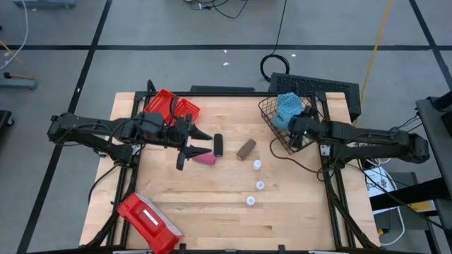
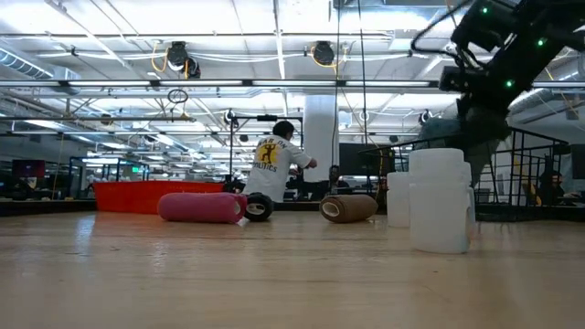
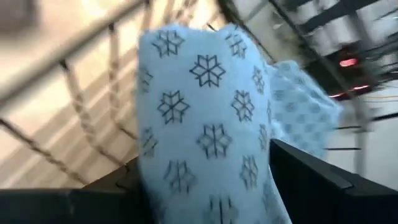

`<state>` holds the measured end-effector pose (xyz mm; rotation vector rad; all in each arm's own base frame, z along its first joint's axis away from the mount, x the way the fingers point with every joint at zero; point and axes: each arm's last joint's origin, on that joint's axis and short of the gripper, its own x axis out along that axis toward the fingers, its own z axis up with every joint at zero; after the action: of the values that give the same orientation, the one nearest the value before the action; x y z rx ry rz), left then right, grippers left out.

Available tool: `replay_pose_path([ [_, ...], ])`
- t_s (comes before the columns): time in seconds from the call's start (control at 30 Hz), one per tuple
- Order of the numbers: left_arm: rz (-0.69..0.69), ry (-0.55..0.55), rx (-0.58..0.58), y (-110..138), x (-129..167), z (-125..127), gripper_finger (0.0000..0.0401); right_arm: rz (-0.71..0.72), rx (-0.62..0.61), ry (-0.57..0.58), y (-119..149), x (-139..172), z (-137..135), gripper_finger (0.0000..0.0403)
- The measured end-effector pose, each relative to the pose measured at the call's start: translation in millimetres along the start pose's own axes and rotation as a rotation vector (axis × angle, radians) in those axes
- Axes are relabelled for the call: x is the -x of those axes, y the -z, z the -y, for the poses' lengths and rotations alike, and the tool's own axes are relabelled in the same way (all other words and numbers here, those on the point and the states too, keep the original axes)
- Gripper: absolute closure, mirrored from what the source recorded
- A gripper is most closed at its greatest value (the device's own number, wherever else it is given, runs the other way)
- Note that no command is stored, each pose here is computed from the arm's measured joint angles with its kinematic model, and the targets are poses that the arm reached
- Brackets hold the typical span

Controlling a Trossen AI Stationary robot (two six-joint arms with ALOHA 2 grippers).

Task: Pick & place medical supplies in basket/bin
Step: Put the blue patient gown into the wire basket

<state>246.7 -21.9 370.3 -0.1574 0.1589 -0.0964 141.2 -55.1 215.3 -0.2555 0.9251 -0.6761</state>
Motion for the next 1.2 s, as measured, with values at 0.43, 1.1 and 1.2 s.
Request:
replay_pose_path([
  [0.43, 0.005, -0.029, 0.031, -1, 0, -7, 0.0189, -0.060, -0.200, -0.236, -9, 12, 24, 0.0151],
  [1.1, -0.022, -0.033, 0.029, 1, 0, -8, 0.0189, -0.091, -0.381, -0.341, -37, 42, 46, 0.0162],
  [1.2, -0.040, -0.036, 0.030, 3, 0, -8, 0.0189, -0.191, -0.375, -0.354, -32, 27, 36, 0.0170],
])
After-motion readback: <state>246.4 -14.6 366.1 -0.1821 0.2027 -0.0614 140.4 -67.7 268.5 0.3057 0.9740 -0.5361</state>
